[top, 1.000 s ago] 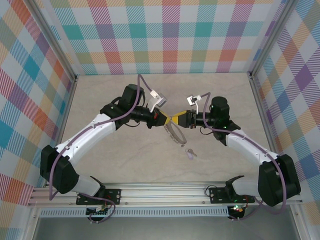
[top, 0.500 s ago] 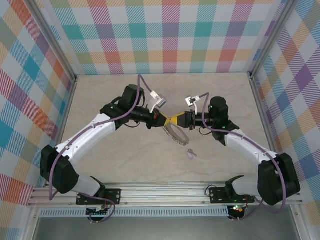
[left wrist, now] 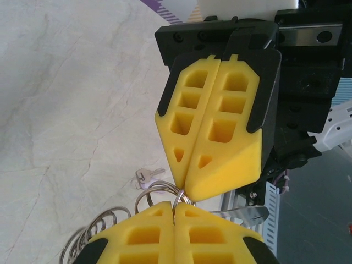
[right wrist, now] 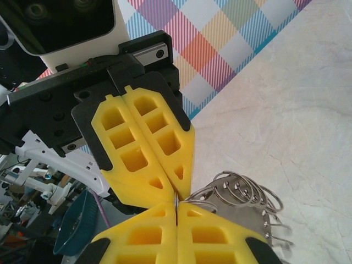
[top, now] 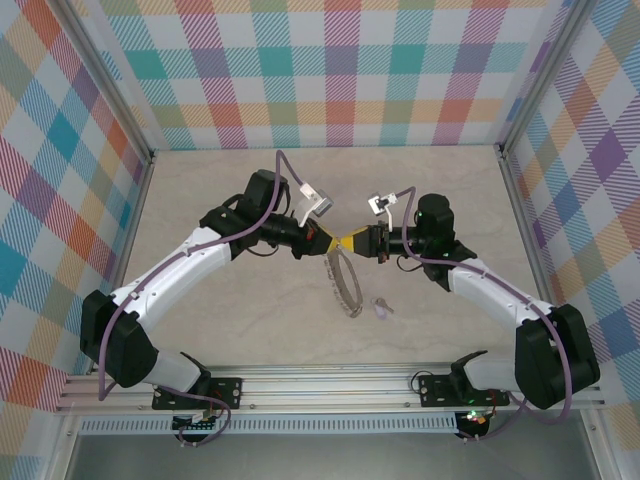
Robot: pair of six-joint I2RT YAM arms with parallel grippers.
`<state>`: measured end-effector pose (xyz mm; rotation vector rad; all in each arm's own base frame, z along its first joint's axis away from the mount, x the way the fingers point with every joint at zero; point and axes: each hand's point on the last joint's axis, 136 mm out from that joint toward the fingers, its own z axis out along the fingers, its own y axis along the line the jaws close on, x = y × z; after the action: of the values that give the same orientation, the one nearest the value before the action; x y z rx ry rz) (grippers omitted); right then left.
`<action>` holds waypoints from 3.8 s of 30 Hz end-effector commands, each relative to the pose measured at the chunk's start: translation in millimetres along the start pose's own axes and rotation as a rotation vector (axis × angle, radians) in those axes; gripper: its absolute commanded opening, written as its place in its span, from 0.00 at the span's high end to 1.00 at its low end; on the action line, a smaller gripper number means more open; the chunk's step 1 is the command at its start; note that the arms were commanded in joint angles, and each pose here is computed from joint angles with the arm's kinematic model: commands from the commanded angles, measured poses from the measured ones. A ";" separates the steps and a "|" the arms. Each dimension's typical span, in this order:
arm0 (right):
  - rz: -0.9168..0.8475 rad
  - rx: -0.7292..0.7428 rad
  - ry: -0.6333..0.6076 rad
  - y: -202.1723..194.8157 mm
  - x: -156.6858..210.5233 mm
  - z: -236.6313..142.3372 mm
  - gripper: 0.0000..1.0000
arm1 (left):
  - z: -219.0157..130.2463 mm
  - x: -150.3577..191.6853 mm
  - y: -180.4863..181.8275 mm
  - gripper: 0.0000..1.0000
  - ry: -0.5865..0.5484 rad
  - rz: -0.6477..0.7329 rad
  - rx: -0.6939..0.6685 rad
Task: Put the keys on the keyring
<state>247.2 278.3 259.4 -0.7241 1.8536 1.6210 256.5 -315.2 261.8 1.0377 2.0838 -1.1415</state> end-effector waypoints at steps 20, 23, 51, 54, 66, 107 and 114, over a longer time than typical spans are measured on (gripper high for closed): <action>-0.044 0.239 -0.157 -5.0 -38.1 -13.7 1.00 | -116.1 -42.0 27.9 0.00 -0.486 -0.254 -0.529; -0.026 0.263 -0.193 -4.9 -45.6 -17.2 1.00 | -126.1 -29.6 39.0 0.00 -0.523 -0.305 -0.601; -0.133 0.207 -0.228 41.4 -49.4 -34.2 1.00 | -98.0 -1.1 55.0 0.00 -0.482 -0.572 -0.546; -0.187 0.203 -0.261 48.7 -51.3 -39.3 1.00 | -86.1 -14.4 41.0 0.00 -0.503 -0.543 -0.419; -0.231 0.235 -0.402 36.8 -76.2 -42.5 1.00 | -47.9 -62.3 -4.9 0.47 -0.507 -0.417 -0.020; -0.153 0.001 -0.374 21.1 -128.2 -16.7 1.00 | -61.6 -87.4 49.5 0.21 -0.504 -0.331 -0.336; -0.097 -0.027 -0.394 11.6 -131.3 -14.2 1.00 | -61.5 -96.4 37.3 0.40 -0.551 -0.339 -0.150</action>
<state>332.5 271.3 329.9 -0.4105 1.6217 1.5661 343.3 -280.9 323.3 0.2099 1.9869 -1.1052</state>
